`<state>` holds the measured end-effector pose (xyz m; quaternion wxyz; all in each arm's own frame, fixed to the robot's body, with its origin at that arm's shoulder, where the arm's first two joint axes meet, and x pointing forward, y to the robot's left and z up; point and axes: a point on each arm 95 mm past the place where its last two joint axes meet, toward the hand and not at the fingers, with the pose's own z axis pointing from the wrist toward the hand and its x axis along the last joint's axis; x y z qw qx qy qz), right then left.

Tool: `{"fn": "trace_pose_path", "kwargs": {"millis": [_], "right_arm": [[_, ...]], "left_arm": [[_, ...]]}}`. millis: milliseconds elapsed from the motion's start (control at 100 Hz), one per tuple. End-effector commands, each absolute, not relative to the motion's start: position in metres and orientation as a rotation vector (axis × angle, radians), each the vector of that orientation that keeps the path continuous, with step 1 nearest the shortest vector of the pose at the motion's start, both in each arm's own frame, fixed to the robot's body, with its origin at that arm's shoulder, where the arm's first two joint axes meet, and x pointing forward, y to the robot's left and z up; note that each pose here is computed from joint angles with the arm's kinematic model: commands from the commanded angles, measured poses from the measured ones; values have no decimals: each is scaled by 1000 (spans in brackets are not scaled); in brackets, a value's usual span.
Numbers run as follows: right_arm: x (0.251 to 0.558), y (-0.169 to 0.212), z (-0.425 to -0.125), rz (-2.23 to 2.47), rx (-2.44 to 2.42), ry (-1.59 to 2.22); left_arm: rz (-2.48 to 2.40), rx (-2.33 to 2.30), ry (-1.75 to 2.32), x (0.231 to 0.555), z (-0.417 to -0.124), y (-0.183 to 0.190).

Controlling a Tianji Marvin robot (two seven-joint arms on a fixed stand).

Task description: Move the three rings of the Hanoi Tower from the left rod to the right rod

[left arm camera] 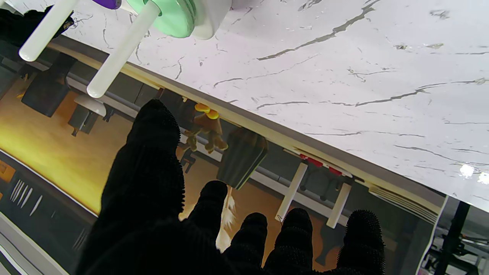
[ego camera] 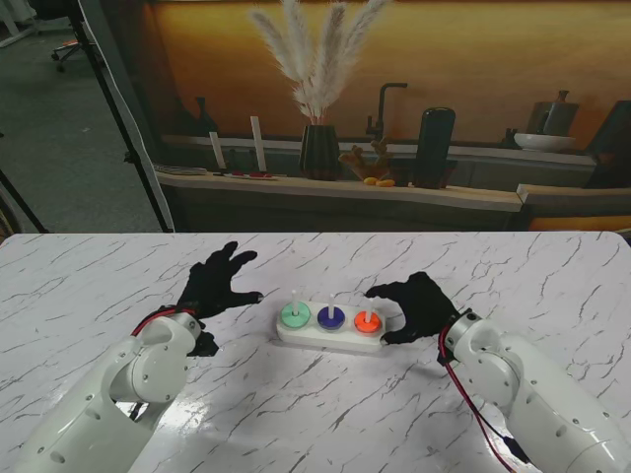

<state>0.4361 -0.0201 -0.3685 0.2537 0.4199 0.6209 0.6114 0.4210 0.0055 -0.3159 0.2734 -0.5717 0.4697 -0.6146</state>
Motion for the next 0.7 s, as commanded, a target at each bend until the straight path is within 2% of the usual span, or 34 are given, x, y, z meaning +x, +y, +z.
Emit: {"fn": "trace_pose_path", "kwargs": {"millis": [0, 690], "right_arm": [[433, -13, -374, 1671, 1140, 1697], [437, 2, -383, 1689, 1065, 1701]], "left_arm": [[-1659, -1553, 1283, 418, -320, 4], [-1645, -1583, 1275, 415, -322, 6]]}}
